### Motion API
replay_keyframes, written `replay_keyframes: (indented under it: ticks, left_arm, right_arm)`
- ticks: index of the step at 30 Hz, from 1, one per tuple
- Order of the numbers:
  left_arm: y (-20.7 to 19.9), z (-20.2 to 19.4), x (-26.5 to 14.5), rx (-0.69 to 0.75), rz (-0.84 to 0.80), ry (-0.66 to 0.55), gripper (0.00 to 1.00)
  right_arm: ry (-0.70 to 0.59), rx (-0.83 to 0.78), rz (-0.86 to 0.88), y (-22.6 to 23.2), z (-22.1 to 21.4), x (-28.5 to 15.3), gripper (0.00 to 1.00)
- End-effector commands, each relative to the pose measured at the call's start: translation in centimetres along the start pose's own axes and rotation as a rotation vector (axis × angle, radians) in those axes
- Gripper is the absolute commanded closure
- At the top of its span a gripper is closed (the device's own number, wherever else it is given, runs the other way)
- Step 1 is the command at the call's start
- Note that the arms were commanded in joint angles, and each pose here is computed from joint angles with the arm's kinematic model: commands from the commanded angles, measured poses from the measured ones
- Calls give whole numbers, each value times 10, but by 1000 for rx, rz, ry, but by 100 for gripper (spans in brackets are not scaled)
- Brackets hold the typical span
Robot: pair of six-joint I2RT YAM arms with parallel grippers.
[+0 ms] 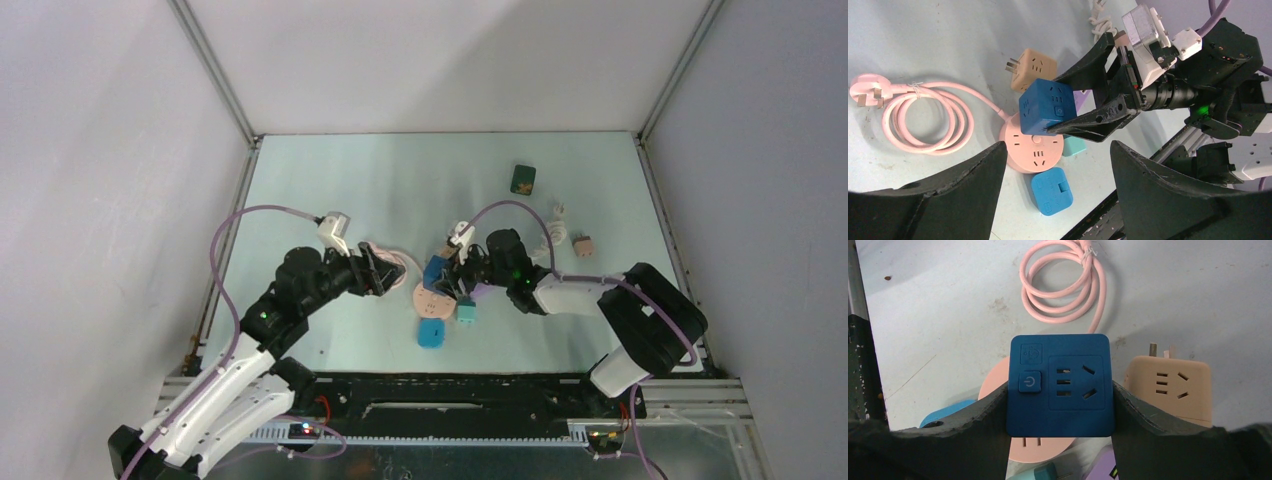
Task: Insert the plug
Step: Insert the plug into the socket.
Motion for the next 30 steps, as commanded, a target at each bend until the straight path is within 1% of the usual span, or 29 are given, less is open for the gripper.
replay_keyframes:
  ticks: [1, 4, 8, 11, 18, 25, 30]
  left_arm:
    - [1, -1, 2, -16, -4, -9, 20]
    - [1, -2, 3, -19, -3, -5, 20]
    - [1, -2, 5, -26, -1, -1, 21]
    - [1, -2, 5, -28, 0, 4, 21]
    - [2, 0, 8, -43, 15, 11, 22]
    - [2, 3, 11, -12, 23, 34, 22]
    - [1, 5, 14, -9, 16, 37, 22]
  right_arm:
    - [95, 22, -29, -4, -17, -9, 100]
    - [123, 44, -36, -8, -24, -9, 100]
    - [195, 84, -34, -13, -39, 0, 100]
    - [221, 95, -33, -14, -46, 6, 100]
    - [274, 71, -57, -12, -66, 13, 100]
    - [321, 46, -120, -14, -82, 12, 100]
    - [373, 68, -135, -17, -102, 11, 100]
Point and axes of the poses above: each gripper's point midway between its finger pads, its own x axis out along the fingers, its own y axis along the line the jaws close on, z = x × y, the point moved 4 cm from there along -x, back along the fingers, and after that the axes turned 10 degrees about x, right-handed, at the moved point
